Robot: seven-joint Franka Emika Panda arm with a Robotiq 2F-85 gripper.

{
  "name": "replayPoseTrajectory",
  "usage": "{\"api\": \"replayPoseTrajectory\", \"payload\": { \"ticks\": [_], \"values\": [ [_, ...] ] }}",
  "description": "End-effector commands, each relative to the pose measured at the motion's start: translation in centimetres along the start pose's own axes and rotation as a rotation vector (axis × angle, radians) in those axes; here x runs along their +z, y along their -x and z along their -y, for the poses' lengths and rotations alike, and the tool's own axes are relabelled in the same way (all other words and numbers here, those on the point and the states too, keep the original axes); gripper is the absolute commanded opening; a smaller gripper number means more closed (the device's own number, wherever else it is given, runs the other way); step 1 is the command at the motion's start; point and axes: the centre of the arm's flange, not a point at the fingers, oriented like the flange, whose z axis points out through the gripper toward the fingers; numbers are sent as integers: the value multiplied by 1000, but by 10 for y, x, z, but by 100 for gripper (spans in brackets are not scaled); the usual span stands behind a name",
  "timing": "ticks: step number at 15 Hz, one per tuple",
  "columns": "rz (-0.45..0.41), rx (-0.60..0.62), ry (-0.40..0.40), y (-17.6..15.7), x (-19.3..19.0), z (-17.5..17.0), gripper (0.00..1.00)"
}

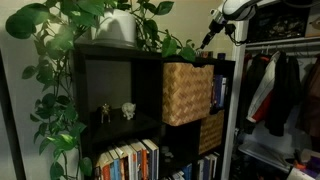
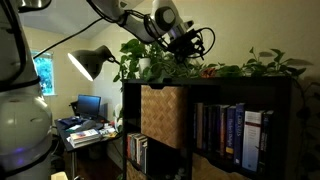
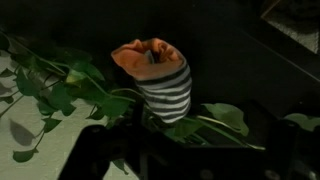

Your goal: Open the top drawer, put the objects on top of the cabinet in the drawer, then close it

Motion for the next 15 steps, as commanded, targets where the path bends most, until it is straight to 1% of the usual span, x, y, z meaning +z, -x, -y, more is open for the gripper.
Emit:
{"api": "replayPoseTrajectory", "payload": {
  "ticks": [1,6,9,11,15],
  "values": [
    [-4,47,11,-5,21,-17,100],
    [-42,60,20,-1,47,-26,100],
    [-45,74,22,2,59,-27,100],
    [-29,78,26,5,61,-27,74],
    [-33,79,20,11,58,-27,47]
  ]
}}
